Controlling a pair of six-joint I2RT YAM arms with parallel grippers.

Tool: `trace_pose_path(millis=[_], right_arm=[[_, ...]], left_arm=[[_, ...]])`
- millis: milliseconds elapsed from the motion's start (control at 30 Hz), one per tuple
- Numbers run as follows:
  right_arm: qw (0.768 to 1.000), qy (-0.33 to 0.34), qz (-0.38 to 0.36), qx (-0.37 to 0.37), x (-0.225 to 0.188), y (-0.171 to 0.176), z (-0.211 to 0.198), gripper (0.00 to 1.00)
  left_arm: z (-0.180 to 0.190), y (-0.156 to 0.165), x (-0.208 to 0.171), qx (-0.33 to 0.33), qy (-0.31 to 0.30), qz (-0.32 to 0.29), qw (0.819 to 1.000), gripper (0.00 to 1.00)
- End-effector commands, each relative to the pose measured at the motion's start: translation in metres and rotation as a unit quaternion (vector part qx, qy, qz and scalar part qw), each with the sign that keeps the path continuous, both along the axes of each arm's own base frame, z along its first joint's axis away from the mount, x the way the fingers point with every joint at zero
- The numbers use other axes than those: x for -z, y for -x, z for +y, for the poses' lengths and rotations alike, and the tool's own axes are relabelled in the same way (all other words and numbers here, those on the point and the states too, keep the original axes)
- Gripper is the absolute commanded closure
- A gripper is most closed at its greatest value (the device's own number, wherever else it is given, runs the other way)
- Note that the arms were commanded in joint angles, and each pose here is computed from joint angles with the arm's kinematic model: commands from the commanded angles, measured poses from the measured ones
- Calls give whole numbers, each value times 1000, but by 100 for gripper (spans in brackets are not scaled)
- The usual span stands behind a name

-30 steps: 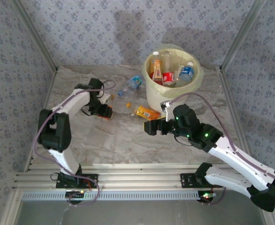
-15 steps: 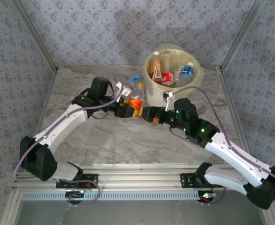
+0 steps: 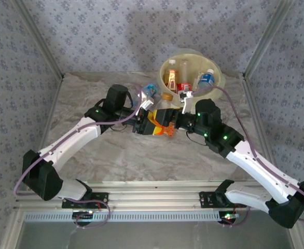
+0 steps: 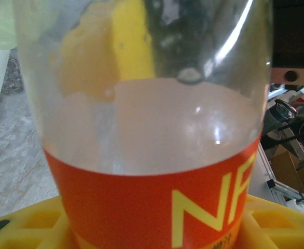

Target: Put the plastic bottles in the bin

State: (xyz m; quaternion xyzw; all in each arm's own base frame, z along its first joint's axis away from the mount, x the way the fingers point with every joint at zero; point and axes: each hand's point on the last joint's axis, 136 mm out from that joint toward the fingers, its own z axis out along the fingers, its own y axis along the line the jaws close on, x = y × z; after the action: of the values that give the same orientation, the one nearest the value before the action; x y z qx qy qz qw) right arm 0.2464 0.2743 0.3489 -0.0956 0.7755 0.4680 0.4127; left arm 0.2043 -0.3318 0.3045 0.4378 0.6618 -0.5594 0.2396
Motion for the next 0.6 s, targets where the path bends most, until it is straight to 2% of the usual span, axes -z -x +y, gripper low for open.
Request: trace_pose_path(millis=[0, 200, 467, 567], right_arm=[[1000, -10, -13, -13, -13, 2, 2, 24], [1000, -6, -14, -12, -11, 1, 1, 38], [1000, -7, -22, -16, -17, 3, -1, 46], [1000, -6, -25, -13, -21, 3, -3, 46]], left_arm=[[3, 11, -19, 23, 22, -28, 999, 49], [3, 10, -16, 17, 12, -29, 999, 48], [4, 7, -15, 5, 8, -35, 999, 45], [5, 5, -17, -4, 9, -44, 999, 30]])
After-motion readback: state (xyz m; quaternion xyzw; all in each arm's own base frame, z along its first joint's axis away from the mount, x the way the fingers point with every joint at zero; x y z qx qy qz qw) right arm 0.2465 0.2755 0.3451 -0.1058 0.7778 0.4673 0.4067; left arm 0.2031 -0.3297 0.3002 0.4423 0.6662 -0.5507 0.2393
